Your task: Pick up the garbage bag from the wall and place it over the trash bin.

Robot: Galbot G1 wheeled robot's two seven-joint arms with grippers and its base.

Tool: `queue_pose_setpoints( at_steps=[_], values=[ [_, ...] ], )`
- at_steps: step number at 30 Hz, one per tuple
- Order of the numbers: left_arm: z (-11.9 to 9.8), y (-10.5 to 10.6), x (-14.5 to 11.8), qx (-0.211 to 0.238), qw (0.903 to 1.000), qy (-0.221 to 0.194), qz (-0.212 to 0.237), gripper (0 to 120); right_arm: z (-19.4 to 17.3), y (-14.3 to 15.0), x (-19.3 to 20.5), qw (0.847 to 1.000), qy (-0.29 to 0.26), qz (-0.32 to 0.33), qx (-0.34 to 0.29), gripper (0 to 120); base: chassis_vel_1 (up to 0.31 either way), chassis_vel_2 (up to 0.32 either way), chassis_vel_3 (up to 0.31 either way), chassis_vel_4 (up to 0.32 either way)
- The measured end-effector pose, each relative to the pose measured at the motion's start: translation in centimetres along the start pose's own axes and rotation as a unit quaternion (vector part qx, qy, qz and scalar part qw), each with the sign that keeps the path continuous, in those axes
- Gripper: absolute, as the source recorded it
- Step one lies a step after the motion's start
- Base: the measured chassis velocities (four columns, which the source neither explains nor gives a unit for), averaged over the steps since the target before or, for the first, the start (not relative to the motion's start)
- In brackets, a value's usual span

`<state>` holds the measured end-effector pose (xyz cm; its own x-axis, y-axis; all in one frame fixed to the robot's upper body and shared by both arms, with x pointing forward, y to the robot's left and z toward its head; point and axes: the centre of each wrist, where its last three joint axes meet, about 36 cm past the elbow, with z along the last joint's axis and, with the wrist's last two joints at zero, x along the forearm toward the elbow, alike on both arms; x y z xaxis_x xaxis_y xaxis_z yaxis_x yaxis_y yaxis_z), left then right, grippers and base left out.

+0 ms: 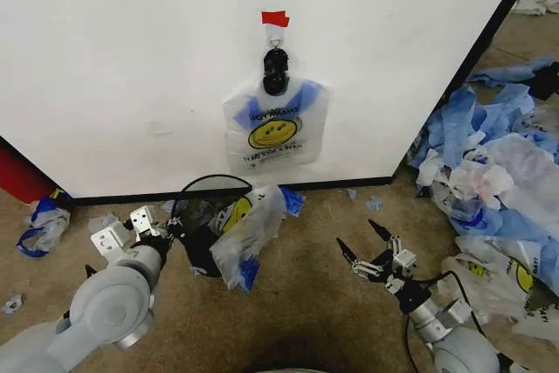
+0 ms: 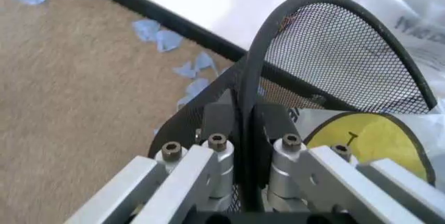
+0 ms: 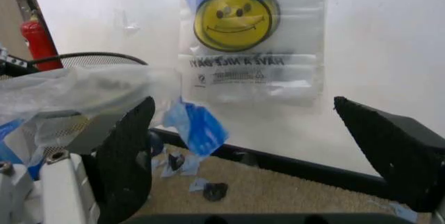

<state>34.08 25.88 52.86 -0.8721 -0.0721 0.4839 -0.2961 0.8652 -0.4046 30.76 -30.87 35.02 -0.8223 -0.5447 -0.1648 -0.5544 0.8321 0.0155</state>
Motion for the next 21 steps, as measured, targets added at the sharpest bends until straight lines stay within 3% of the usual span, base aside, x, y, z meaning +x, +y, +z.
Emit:
queue_pose_setpoints(
  at_steps=[4, 8, 21],
  values=[
    [0.3, 0.0, 0.0, 0.017, 0.9998, 0.003, -0.008, 3, 0.0, 0.0, 0.0, 1.0, 0.001, 0.0, 0.0, 96, 0.0, 0.0, 0.0, 0.0],
    [1.5, -0.2, 0.3, 0.06, 0.9978, 0.017, -0.021, 3, -0.1, -0.1, 0.0, 1.0, 0.002, -0.001, 0.001, 96, 0.0, 0.0, 0.0, 0.0],
    [3.0, -0.3, 1.7, 0.106, 0.9938, 0.026, -0.023, 3, 0.0, 0.0, 0.0, 1.0, 0.004, -0.001, 0.001, 96, 0.0, 0.0, 0.0, 0.0]
  ],
)
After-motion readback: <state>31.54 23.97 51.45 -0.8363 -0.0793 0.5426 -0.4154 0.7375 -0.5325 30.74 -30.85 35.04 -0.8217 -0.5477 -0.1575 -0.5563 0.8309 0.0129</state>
